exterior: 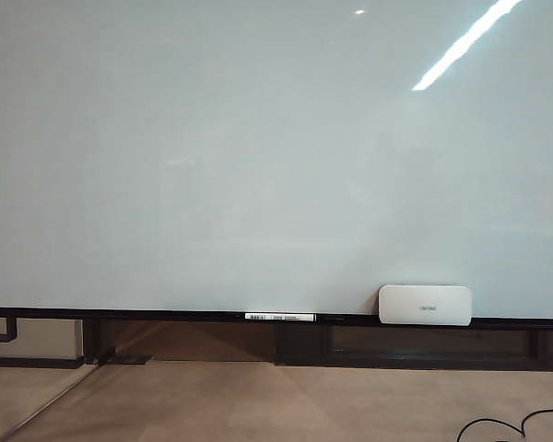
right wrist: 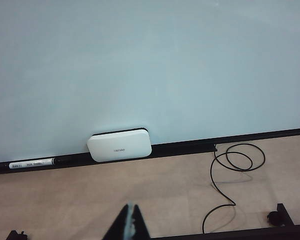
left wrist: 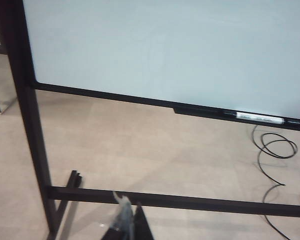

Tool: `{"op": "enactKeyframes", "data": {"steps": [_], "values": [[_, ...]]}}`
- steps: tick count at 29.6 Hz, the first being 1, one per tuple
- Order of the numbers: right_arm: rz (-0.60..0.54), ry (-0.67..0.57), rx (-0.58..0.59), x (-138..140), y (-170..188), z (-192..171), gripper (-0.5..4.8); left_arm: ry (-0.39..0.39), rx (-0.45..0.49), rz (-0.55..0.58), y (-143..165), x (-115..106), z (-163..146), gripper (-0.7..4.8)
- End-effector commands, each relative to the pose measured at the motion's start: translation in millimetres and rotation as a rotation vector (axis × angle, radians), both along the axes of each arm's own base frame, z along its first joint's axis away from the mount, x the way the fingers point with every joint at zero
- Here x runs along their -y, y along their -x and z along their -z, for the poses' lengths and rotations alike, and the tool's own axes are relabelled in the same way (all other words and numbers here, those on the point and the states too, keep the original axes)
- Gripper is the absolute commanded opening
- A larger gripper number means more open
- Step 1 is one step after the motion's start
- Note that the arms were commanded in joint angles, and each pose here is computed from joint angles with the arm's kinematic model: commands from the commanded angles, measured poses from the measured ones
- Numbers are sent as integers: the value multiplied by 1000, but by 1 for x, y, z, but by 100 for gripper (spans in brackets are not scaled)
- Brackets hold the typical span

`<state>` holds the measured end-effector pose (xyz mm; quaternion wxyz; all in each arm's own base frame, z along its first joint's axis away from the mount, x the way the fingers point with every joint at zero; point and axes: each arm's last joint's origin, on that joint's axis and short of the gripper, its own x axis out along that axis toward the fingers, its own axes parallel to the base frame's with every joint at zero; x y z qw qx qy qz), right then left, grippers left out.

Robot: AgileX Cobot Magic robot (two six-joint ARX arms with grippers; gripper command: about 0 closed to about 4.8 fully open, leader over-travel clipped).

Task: Reach to the right to find the marker pen, pick it up, and write the number 18 on the whiteboard.

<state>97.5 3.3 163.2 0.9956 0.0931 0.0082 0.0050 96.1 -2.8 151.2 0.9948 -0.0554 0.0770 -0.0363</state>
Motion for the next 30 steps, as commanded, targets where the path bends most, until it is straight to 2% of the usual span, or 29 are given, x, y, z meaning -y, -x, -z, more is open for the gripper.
{"op": "enactKeyframes", "data": {"steps": [1, 4, 5, 7, 8, 11, 13, 19, 26, 30], "values": [[-17, 7, 4, -1, 0, -1, -1, 11, 17, 110, 0, 3, -2, -5], [-51, 5, 4, -2, 0, -1, 0, 7, 29, 219, 1, 6, -3, -5], [-74, 1, 6, -2, 0, -2, 14, 11, 30, 250, 1, 7, -3, -5], [-107, -37, 2, -3, 0, -1, 81, 17, 33, 298, 2, 8, -3, -5], [-106, -59, -1, -3, 0, -1, 92, 19, 34, 314, 2, 9, -3, -5], [-69, -80, -1, -2, 0, -1, 77, 23, 33, 331, 2, 9, -3, -5], [-50, -79, 23, -2, 0, -4, -13, 23, 33, 330, 2, 9, -3, -5], [-44, -46, 233, -1, 4, -31, -3, 29, 32, 349, 2, 10, -3, -5], [-24, -41, 233, 0, 7, -69, -3, 42, 56, 485, 4, 13, -6, -5], [6, 46, 228, 0, 0, -98, -3, 49, 103, 580, 5, 16, -10, -5]]}}
